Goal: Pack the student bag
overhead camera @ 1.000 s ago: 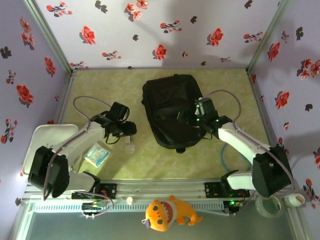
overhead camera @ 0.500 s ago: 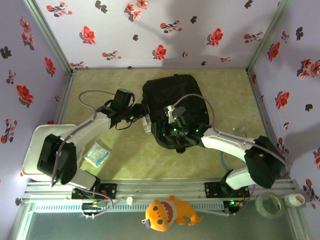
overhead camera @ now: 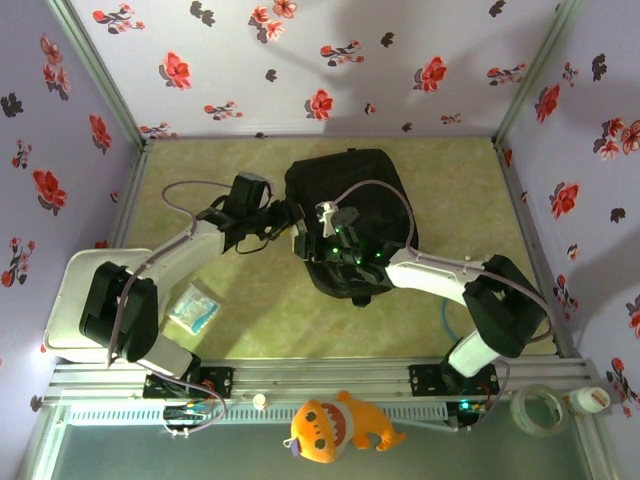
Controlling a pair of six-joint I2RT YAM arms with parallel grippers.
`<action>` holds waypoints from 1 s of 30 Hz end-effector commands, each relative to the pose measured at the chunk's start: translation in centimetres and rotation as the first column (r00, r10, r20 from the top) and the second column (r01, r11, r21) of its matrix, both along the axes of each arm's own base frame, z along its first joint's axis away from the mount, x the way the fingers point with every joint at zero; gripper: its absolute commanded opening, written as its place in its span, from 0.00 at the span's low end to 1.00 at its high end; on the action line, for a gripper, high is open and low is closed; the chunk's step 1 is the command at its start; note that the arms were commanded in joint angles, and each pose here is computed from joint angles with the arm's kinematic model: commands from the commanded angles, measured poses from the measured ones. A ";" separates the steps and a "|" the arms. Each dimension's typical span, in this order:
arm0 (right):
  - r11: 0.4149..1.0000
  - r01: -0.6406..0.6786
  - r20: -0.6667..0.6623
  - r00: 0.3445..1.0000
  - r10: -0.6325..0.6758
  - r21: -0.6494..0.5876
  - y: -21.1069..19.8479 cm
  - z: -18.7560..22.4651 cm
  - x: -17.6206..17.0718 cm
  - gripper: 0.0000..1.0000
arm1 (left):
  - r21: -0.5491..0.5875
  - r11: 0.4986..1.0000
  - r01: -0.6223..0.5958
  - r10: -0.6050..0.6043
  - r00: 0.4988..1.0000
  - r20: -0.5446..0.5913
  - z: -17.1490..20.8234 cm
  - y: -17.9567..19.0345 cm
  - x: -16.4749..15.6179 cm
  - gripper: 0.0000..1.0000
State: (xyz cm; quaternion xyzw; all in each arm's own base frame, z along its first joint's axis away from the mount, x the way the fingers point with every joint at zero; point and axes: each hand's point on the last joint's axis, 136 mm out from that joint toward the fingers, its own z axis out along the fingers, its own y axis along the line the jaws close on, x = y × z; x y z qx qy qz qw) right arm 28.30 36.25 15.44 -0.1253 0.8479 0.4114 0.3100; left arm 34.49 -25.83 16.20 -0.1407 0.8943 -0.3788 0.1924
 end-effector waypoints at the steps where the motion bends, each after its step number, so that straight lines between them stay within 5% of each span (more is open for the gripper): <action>1: 0.999 0.025 0.044 0.999 -0.027 0.036 0.7 1.8 1.4 0.25 | -0.062 0.998 -0.005 0.007 1.000 0.025 1.7 -0.6 1.0 0.37; 3: 0.999 0.041 0.042 0.998 -0.043 0.030 0.4 1.7 1.6 0.20 | -0.074 0.997 -0.007 0.009 0.999 0.034 2.2 -0.5 1.3 0.40; 9: 0.995 0.100 0.045 0.994 -0.100 0.007 -1.9 1.6 2.1 0.14 | -0.089 0.996 -0.027 0.036 0.995 0.095 3.9 1.0 2.6 0.75; 14: 0.985 0.171 0.040 0.985 -0.170 -0.019 -5.6 1.6 2.8 0.13 | -0.072 0.994 -0.080 0.089 0.987 0.134 3.5 3.7 4.4 0.86; 23: 0.934 0.342 0.021 0.940 -0.342 -0.102 -12.9 0.6 4.0 0.12 | 0.075 0.997 0.023 -0.028 0.997 0.074 -2.7 3.6 7.1 0.69; 30: 0.920 0.377 0.000 0.925 -0.380 -0.106 -14.5 0.2 4.2 0.12 | 0.041 0.995 0.086 -0.087 0.995 0.039 -5.6 1.2 10.3 0.52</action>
